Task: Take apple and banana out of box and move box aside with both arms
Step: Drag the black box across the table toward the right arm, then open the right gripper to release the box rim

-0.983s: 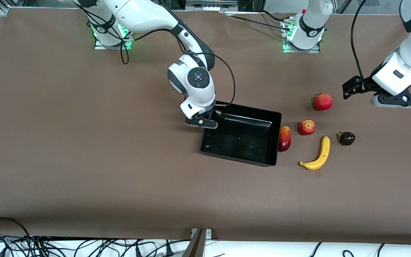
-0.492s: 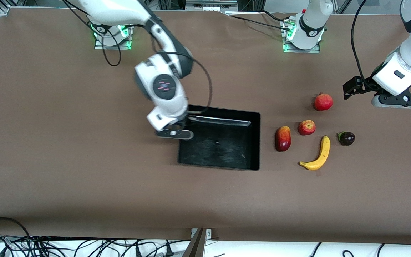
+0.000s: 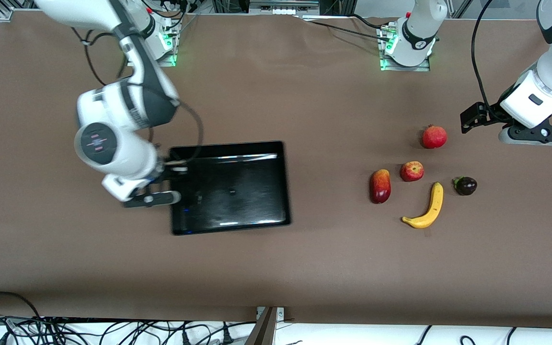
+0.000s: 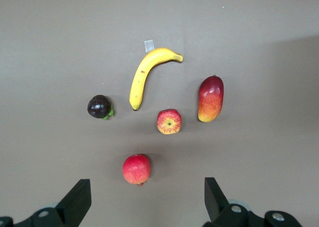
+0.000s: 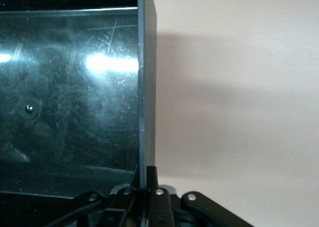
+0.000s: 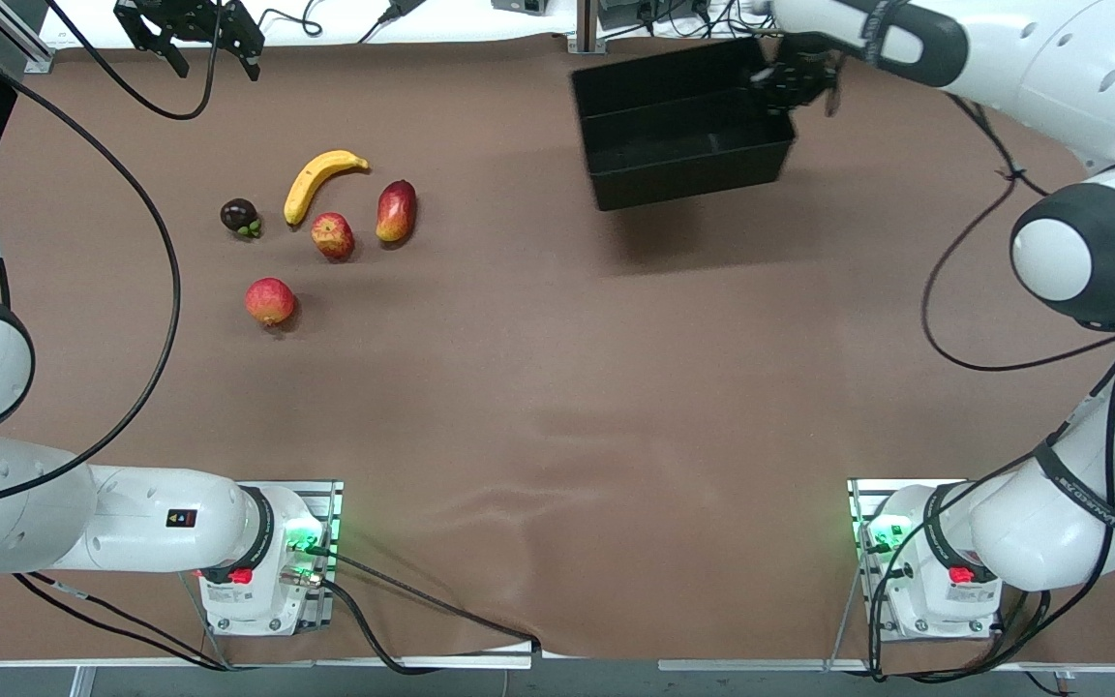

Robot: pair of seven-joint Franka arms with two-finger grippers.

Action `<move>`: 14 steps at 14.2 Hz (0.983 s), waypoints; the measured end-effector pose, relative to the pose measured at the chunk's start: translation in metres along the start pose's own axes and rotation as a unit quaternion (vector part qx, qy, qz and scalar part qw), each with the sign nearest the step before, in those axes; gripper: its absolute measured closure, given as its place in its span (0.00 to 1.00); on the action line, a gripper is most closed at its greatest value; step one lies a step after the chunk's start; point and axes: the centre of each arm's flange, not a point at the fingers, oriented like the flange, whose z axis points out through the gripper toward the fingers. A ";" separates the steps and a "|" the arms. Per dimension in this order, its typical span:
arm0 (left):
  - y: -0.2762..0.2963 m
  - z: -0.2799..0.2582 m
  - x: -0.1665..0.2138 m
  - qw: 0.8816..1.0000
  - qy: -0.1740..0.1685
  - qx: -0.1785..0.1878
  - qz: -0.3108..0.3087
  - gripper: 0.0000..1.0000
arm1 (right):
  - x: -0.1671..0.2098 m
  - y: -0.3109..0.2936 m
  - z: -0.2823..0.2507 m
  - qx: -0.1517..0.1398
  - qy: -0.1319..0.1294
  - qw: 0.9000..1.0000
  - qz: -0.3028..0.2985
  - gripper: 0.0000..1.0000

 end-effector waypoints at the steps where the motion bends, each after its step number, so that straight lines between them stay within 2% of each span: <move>1: 0.000 0.000 0.000 1.000 0.000 0.000 0.000 0.00 | -0.002 0.025 0.007 -0.005 -0.001 1.000 0.000 0.95; 4: 0.000 0.000 0.000 1.000 0.000 0.000 0.000 0.00 | -0.025 0.088 0.033 -0.012 0.014 1.000 -0.006 0.95; 7: 0.000 0.000 0.000 1.000 0.000 0.000 0.000 0.00 | -0.063 0.155 0.070 -0.016 0.022 1.000 -0.007 0.95; 11: 0.001 0.000 0.000 1.000 0.000 0.000 0.001 0.00 | -0.113 0.229 0.125 0.002 0.017 1.000 0.024 0.95; 14: 0.001 -0.001 0.000 1.000 0.001 0.000 0.001 0.00 | -0.133 0.246 0.148 0.016 0.013 0.998 0.053 0.95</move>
